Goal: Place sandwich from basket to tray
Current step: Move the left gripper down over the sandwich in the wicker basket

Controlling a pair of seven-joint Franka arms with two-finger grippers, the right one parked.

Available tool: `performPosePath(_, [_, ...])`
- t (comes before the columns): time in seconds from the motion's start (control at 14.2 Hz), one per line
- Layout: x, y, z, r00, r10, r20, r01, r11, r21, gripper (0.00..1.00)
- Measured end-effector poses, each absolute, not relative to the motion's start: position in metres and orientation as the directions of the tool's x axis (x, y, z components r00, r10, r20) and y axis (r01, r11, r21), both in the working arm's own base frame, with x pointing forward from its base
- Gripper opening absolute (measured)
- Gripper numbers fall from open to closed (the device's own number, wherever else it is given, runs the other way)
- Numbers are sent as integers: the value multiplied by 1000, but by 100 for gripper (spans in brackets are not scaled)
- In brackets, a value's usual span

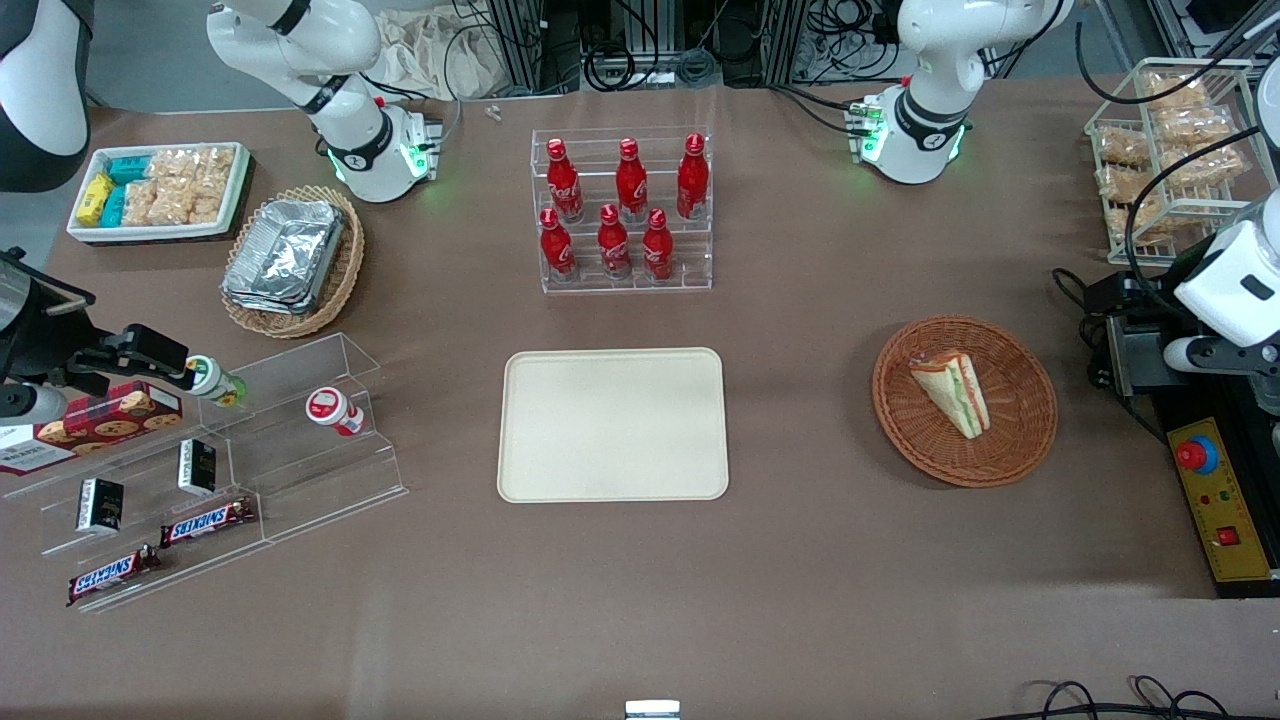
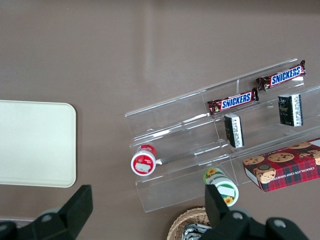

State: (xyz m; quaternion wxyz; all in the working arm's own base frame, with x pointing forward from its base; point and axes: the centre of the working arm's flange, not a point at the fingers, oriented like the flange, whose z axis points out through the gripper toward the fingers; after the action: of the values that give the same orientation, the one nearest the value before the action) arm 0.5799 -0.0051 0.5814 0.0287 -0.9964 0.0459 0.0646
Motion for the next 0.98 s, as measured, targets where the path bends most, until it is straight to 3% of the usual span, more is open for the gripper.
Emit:
performPosePath(0.28, [580,-5,581,988,-82,-133,-89,-995,-51,100])
performPosePath(0.49, [576,-6,576,983,-74,-170,-83,-995,-48,100])
performPosePath(0.7, [572,-9,545,974,-24,-224,-37,-998,-54,100])
performPosePath(0.98, [568,-24,491,968,75,-240,62,-996,-62,100])
